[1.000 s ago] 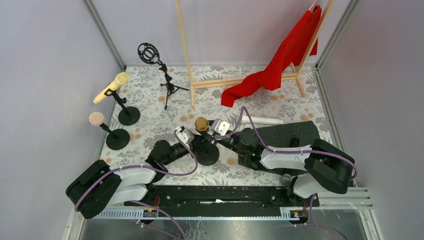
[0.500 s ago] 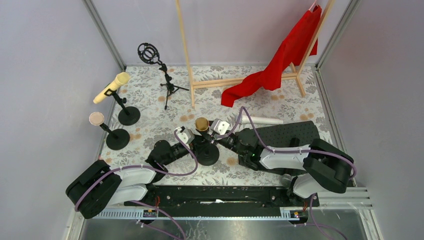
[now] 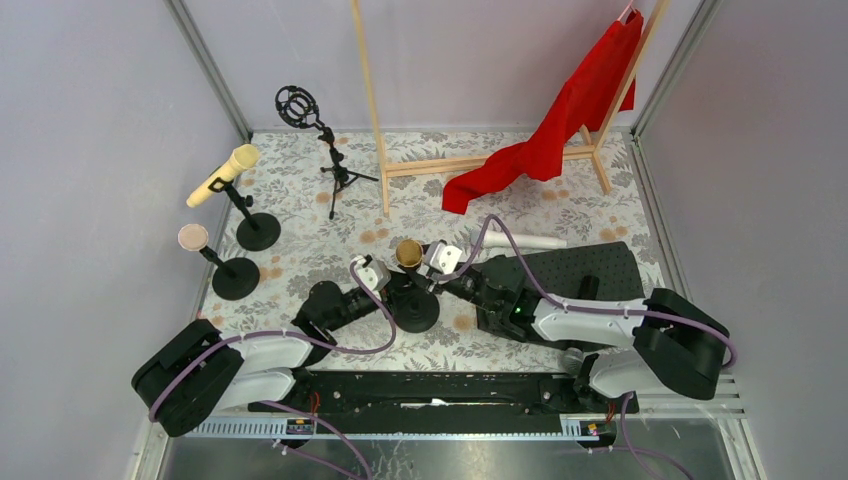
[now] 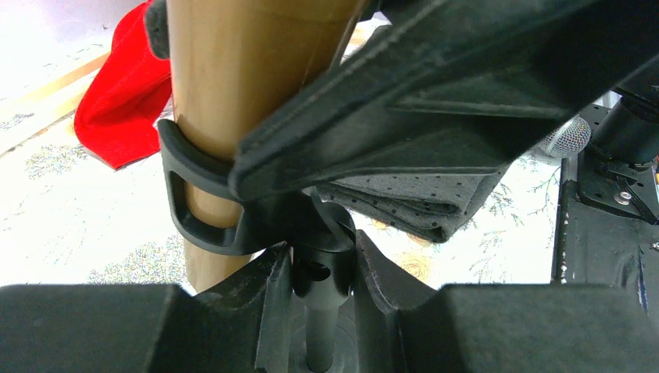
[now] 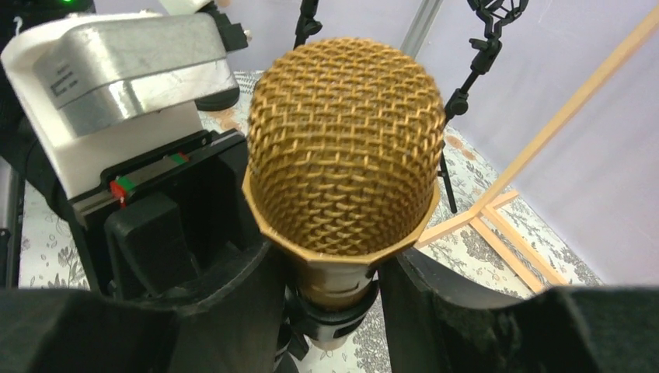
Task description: Attach the microphones to the stand
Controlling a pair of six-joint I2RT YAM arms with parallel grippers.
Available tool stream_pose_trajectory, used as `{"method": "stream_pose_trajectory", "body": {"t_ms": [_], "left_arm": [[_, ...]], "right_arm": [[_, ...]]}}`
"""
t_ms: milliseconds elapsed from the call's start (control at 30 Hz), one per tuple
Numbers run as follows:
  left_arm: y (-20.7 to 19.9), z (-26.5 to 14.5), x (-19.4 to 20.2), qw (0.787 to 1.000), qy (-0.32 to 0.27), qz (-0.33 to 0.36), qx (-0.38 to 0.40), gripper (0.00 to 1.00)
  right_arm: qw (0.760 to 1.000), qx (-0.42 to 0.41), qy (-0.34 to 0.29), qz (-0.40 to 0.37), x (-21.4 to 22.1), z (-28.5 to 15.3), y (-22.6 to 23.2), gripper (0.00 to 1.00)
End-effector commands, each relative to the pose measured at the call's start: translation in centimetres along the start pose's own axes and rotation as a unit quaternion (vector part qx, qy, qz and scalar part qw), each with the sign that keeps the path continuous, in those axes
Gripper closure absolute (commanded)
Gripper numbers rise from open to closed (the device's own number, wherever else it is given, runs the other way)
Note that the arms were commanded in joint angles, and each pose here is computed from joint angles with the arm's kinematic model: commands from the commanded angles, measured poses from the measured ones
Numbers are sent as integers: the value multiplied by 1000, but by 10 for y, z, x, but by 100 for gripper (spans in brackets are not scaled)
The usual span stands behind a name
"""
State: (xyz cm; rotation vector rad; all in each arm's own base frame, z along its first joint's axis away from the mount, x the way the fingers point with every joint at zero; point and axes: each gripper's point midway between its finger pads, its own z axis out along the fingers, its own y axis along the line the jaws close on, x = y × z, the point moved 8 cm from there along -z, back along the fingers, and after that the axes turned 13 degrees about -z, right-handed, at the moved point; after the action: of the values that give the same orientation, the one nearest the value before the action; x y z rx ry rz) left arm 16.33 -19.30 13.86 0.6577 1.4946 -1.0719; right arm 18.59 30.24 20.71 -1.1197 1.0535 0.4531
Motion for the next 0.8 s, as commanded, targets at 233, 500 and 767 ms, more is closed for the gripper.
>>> {"method": "stream_pose_trajectory", "body": {"t_ms": [233,500,767], "left_arm": [[4,-4,5,1000,-5,-17,-20,100],[13,-11,2,995,-54,-36,-82,100],[40,-12,-23,972,-98,5,-216,100]], "right_arm": [[996,-75,37,-5,12,-33,15,32],[999,-46,7,4,-9,-69,5,29],[999,-16,39,11,5,-103,7,29]]}}
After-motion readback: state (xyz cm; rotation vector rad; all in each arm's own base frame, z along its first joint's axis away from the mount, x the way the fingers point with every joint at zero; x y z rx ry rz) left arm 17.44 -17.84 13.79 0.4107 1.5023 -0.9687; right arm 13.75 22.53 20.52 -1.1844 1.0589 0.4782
